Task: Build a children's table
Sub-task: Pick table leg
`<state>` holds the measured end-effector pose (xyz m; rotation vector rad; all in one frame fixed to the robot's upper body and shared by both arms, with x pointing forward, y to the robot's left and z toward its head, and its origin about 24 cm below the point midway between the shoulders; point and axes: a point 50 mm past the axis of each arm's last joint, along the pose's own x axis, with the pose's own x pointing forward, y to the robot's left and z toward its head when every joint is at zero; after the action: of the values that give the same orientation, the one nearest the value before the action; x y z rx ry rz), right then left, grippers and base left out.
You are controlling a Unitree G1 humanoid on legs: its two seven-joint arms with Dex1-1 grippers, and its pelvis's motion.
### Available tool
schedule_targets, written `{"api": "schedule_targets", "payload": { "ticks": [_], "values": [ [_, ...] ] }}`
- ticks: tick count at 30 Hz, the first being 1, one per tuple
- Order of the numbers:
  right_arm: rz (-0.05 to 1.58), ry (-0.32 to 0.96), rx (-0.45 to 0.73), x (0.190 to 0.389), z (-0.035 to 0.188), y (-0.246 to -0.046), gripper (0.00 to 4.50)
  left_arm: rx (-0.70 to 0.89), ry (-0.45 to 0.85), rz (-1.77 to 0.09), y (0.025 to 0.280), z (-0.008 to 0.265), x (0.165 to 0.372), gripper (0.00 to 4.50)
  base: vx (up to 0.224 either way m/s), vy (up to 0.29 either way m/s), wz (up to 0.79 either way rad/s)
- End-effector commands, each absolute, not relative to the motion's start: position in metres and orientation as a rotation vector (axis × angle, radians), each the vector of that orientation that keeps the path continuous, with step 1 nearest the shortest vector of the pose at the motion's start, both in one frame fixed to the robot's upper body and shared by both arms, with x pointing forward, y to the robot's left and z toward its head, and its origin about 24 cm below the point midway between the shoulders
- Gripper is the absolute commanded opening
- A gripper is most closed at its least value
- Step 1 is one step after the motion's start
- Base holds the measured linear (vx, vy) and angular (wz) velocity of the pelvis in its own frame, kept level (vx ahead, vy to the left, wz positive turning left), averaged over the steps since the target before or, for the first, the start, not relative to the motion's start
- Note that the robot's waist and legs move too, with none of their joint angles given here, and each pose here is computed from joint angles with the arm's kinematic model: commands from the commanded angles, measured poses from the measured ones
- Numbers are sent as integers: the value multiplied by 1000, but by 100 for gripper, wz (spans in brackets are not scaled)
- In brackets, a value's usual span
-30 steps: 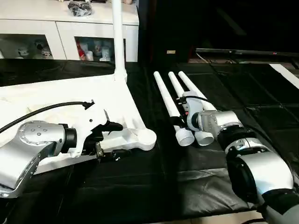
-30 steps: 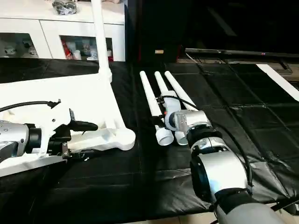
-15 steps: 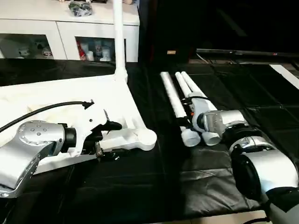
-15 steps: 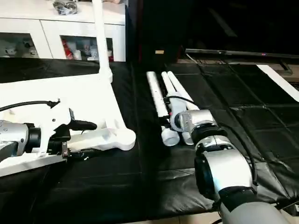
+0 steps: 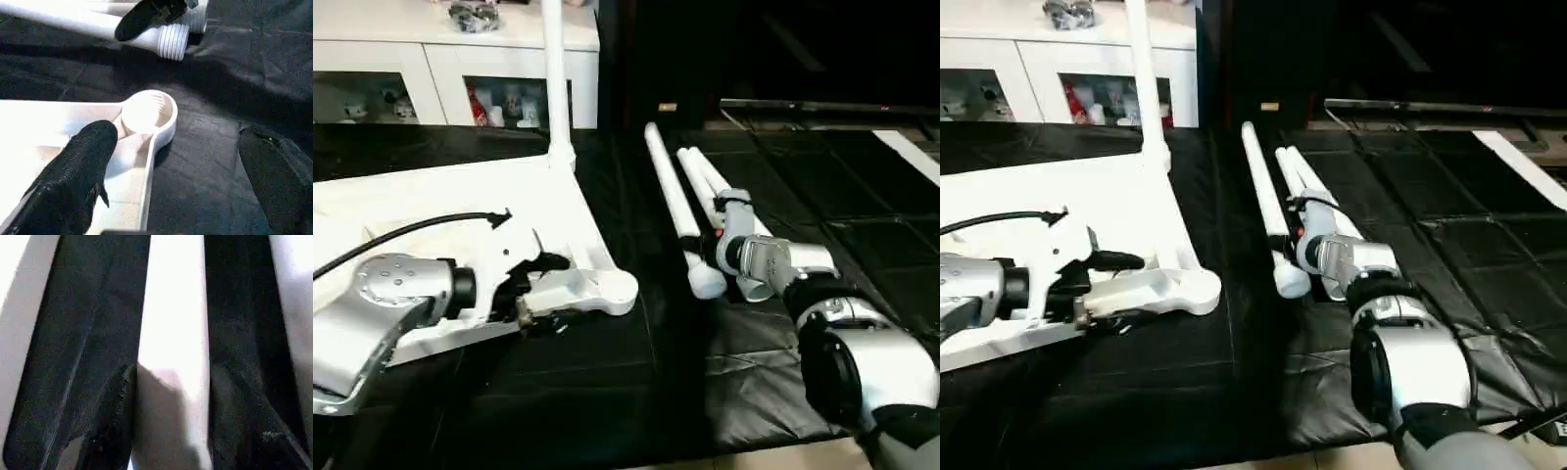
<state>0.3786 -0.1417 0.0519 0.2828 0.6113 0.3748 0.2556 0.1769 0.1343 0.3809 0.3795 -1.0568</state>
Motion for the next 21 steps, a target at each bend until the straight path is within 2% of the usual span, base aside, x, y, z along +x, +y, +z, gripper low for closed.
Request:
{"api": "schedule_targets", "payload": {
  "ticks": [1,4,5,12,16,17,19,20,21],
  "values": [
    [381,507,317,386,69,-142,188,395,336,-1031,175,140,261,450,0,0,0],
    [371,407,344,390,81,-144,187,386,276,-973,171,143,271,450,0,0,0],
    [410,254,361,391,95,-145,187,374,211,-918,163,146,281,450,0,0,0],
    [488,153,426,385,109,-144,187,246,121,-851,145,152,297,450,0,0,0],
    [719,30,555,362,123,-134,187,-35,61,-768,121,162,318,450,0,0,0],
    [778,2,607,355,126,-133,186,-184,45,-735,115,169,327,450,0,0,0],
    [812,-14,637,350,128,-132,185,-298,38,-710,111,174,334,450,0,0,0],
    [812,-14,637,350,128,-132,185,-298,38,-710,111,174,334,450,0,0,0],
    [849,-24,661,345,131,-130,185,-412,39,-697,107,179,340,450,0,0,0]
  ]
}}
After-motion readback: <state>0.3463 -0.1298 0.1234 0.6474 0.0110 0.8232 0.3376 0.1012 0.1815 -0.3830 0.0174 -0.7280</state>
